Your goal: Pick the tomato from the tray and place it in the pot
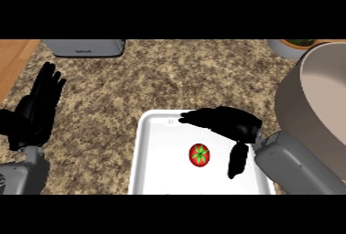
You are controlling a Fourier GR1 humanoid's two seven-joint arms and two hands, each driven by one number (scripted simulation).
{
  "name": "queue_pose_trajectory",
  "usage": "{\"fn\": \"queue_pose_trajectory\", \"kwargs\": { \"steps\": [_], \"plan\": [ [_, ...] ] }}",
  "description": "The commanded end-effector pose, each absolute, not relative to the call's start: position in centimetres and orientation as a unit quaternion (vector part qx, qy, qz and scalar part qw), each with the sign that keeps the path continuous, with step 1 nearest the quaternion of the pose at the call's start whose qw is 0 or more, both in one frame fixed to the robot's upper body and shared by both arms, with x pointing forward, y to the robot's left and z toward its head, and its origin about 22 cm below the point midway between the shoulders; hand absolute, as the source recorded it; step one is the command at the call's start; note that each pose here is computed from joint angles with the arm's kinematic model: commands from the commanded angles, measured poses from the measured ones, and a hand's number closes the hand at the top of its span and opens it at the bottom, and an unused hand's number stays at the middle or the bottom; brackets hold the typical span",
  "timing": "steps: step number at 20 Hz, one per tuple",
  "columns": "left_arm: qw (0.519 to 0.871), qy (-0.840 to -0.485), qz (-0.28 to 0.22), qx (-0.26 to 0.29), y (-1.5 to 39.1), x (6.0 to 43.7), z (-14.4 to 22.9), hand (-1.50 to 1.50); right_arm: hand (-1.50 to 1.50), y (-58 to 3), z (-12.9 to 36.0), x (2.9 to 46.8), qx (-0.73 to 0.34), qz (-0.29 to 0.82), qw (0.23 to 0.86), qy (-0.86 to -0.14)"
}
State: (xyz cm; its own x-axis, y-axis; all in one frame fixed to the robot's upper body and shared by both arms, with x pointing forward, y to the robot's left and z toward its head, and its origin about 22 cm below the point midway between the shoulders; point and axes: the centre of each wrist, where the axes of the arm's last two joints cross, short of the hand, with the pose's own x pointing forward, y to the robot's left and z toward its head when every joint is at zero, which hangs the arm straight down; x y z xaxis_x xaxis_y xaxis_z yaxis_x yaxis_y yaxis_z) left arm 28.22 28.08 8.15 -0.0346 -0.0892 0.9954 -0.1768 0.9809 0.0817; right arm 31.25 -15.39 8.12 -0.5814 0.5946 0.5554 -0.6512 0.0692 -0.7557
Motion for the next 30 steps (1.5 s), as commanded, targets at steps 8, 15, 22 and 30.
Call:
{"fn": "queue_pose_trajectory", "kwargs": {
  "steps": [8, 15, 22, 30],
  "plan": [
    [0.690, -0.718, 0.030, 0.087, 27.0, 28.7, 8.8, 0.00, -1.50, -12.2, 5.1, 27.6, -0.015, 0.707, 0.470, -0.529],
    [0.687, -0.720, 0.029, 0.094, 28.3, 28.0, 7.2, 0.00, -1.50, -14.1, 3.1, 28.8, -0.039, 0.703, 0.474, -0.528],
    [0.685, -0.723, 0.016, 0.088, 27.9, 27.5, 6.8, 0.00, -1.50, -12.6, 0.9, 31.2, -0.041, 0.709, 0.465, -0.529],
    [0.687, -0.720, 0.029, 0.092, 28.5, 27.6, 8.2, 0.00, -1.50, -12.5, -0.1, 29.3, -0.049, 0.705, 0.485, -0.516]
  ]
}}
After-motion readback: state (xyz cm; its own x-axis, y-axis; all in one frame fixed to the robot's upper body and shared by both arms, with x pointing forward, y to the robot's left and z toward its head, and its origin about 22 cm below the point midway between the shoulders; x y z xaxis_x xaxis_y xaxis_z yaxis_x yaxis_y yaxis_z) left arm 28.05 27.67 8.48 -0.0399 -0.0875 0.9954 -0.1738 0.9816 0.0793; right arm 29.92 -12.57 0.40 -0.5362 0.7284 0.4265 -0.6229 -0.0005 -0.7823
